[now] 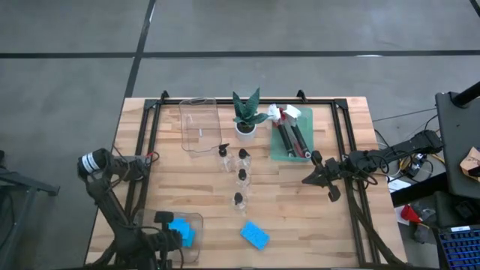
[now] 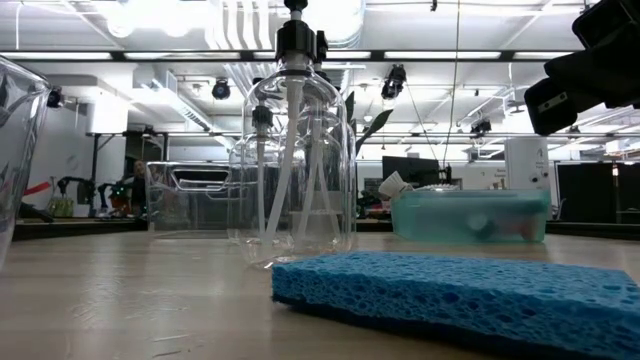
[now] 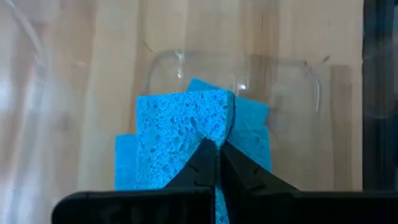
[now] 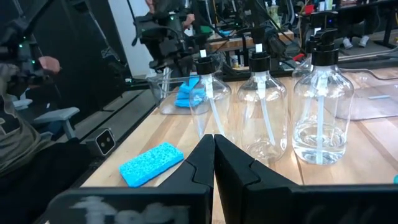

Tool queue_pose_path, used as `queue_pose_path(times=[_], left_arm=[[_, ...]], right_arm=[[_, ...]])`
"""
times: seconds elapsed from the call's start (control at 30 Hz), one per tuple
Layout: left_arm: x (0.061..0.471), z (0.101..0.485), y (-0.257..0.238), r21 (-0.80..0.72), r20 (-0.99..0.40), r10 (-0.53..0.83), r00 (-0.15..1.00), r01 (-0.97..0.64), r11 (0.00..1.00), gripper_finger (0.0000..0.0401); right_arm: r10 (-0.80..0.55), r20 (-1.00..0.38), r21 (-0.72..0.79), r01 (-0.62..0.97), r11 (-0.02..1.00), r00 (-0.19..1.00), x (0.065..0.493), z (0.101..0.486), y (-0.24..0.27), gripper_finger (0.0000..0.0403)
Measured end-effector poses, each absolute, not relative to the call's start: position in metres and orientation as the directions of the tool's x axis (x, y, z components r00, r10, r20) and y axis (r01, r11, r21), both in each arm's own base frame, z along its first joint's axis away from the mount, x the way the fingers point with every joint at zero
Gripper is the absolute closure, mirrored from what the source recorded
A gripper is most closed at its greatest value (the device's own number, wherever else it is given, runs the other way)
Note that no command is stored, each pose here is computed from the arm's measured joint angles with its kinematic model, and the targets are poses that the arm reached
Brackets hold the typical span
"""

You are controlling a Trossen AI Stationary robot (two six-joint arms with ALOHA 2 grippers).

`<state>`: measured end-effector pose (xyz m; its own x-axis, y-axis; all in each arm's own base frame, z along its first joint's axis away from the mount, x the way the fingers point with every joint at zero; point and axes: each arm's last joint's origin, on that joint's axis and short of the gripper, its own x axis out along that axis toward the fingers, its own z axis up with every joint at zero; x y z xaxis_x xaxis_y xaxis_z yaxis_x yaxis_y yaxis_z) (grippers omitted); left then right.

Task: Pick & Place Kitchen Sink Supplies
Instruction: Put the blue sponge into the bottom transparent bin

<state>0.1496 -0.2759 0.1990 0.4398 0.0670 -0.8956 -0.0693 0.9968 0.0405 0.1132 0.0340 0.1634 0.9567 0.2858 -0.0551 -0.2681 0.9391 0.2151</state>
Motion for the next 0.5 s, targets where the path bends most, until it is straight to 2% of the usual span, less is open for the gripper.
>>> queue_pose_path(times=[0.1, 0.2, 0.5], left_arm=[[0.148, 0.194, -0.273, 0.042, -0.902, 0.075, 0.424, -0.088, 0.995, 0.0389], [0.148, 0.195, -0.274, 0.034, -0.904, 0.071, 0.422, -0.095, 0.995, 0.0368], [0.152, 0.213, -0.278, 0.024, -0.897, 0.058, 0.438, -0.084, 0.996, 0.0242]], right_arm=[[0.286, -0.055, 0.215, -0.268, 0.939, 0.957, 0.113, 0.163, 0.034, 0.0394], [0.286, -0.055, 0.215, -0.268, 0.939, 0.957, 0.113, 0.163, 0.034, 0.0394], [0.286, -0.055, 0.215, -0.268, 0.939, 0.957, 0.113, 0.163, 0.034, 0.0394]])
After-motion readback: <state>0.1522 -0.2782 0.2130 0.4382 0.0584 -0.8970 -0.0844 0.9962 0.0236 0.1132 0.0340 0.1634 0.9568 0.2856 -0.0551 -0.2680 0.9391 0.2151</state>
